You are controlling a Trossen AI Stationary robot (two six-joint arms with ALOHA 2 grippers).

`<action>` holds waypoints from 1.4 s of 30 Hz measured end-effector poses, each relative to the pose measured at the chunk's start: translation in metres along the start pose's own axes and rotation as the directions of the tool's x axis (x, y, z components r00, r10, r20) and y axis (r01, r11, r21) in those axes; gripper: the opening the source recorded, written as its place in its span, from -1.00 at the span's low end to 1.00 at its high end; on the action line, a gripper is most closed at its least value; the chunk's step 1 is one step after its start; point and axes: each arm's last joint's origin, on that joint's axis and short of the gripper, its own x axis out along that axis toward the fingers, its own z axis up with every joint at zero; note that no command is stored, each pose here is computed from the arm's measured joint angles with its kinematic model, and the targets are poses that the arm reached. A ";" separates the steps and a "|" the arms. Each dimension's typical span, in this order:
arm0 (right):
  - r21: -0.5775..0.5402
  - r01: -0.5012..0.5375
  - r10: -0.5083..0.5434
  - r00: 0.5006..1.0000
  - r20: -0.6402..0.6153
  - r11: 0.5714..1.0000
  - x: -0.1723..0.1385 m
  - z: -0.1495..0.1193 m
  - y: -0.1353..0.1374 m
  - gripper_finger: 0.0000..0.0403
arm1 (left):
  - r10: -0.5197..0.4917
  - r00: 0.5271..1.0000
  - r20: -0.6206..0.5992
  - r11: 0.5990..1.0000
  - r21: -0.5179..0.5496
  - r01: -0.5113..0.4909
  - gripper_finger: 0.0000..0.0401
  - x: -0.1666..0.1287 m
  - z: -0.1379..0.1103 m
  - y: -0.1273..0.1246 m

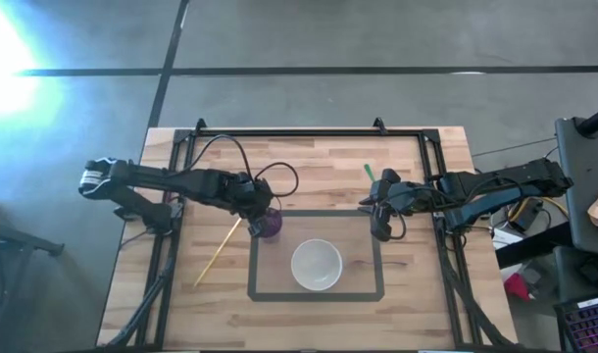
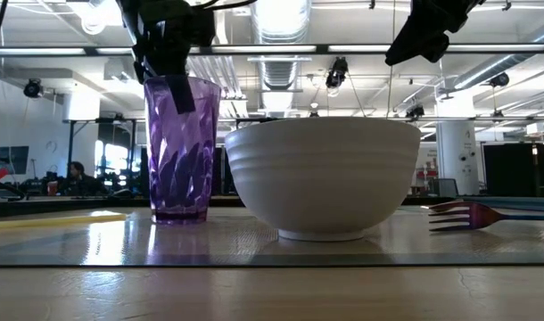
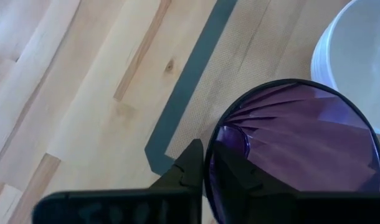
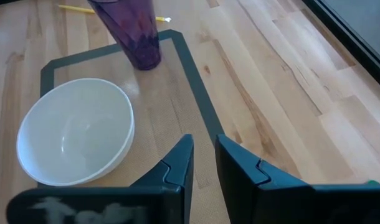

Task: Pick & Place Utensil
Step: Put the purple cup to the top left of the white bowl on the transparent mat, then put the green spoon into the white bowl on the transparent mat

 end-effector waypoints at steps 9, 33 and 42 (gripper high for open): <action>0.000 0.000 0.000 1.000 0.000 1.000 0.000 0.000 0.000 -0.52 | 0.000 1.000 0.000 1.000 0.028 0.000 -0.52 0.000 0.000 0.000; 0.000 0.010 -0.010 1.000 0.004 1.000 0.000 0.000 0.000 -0.17 | -0.021 0.999 0.048 0.992 0.123 0.015 -0.17 -0.045 0.015 0.003; 0.093 0.165 -0.169 0.985 0.033 0.982 0.000 0.000 -0.009 -0.17 | -0.071 0.984 0.165 0.987 0.155 0.045 -0.17 -0.079 0.020 0.007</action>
